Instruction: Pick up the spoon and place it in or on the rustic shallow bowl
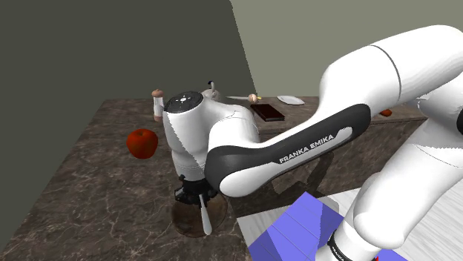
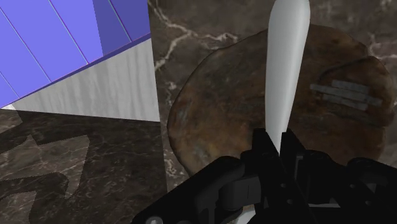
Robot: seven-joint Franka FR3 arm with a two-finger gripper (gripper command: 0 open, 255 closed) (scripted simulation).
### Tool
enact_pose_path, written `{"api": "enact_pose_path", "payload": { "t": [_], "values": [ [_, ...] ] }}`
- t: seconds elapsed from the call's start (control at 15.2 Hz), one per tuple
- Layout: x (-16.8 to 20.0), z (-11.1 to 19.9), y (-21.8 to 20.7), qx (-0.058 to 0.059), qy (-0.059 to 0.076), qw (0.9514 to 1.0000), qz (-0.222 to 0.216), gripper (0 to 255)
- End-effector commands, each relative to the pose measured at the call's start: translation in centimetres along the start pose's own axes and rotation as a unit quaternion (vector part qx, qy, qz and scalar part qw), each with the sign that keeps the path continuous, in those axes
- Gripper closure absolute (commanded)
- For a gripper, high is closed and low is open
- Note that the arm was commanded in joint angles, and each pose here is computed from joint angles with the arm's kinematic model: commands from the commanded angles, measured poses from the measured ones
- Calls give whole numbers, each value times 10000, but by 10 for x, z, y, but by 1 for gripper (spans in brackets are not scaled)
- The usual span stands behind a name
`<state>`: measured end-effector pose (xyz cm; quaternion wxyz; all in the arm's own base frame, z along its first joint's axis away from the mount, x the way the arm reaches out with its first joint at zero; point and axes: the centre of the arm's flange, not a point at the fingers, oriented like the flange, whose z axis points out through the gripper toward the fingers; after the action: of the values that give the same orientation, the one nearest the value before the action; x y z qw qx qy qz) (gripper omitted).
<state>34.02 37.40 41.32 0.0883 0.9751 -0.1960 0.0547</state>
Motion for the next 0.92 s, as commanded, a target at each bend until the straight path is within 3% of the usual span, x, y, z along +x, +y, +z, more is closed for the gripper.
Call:
{"api": "enact_pose_path", "payload": {
  "t": [0.0, 0.2, 0.66, 0.73, 0.86],
  "values": [
    [-1, 11, -2, 2, 1, 10000, 0, 255],
    [-3, 28, -4, 2, 1, 10000, 0, 255],
    [-3, 28, -4, 2, 1, 10000, 0, 255],
    [-3, 28, -4, 2, 1, 10000, 0, 0],
    [-3, 28, -4, 2, 1, 10000, 0, 0]
  ]
}}
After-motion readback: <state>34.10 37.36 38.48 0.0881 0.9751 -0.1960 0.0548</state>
